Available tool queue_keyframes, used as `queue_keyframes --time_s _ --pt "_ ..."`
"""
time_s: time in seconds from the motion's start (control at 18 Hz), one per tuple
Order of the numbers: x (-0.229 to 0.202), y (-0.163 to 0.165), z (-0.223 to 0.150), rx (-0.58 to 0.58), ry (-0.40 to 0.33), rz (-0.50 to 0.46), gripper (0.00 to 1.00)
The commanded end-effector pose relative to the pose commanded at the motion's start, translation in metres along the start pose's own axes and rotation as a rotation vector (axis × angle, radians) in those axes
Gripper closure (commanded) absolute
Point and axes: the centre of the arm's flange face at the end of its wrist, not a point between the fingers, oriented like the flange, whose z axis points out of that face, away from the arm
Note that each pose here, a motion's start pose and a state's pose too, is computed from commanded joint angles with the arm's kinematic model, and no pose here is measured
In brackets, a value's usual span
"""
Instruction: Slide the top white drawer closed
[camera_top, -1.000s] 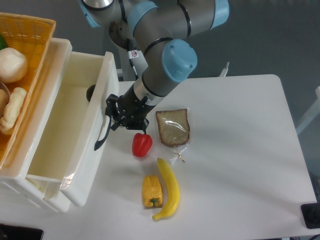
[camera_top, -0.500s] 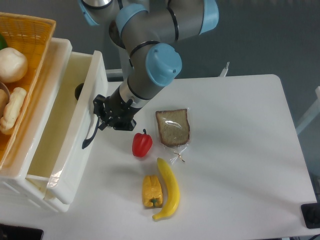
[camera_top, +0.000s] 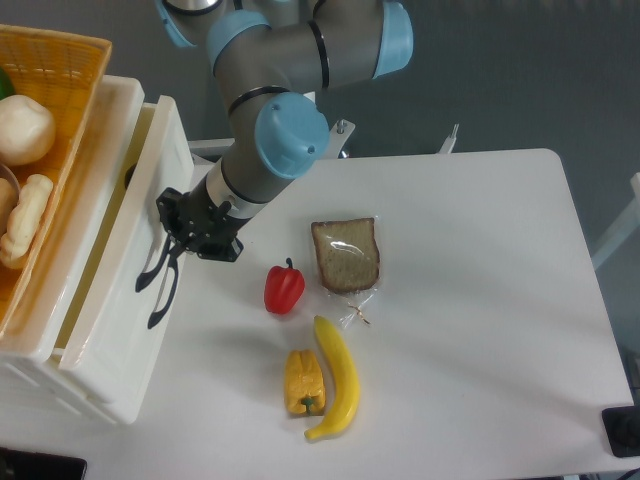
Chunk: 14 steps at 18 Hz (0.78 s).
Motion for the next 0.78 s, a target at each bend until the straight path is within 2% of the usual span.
queue_keyframes --time_s 0.39,0.44,0.5,0.61,0.67,0.78 --pt "0.005 -0.004 0.004 0.002 0.011 0.007 1.00" --pt "0.002 -0.003 0.001 0.008 0.008 0.004 0.92" --pt "-0.002 -0.003 -0.006 0.021 -0.003 0.002 0.72" --pt "-0.023 0.004 -0.026 0.061 -0.036 -0.020 0.15" --pt "-0.034 0.007 -0.037 0.082 -0.055 -0.029 0.00" --pt "-0.059 0.019 -0.063 0.128 -0.096 -0.059 0.00"
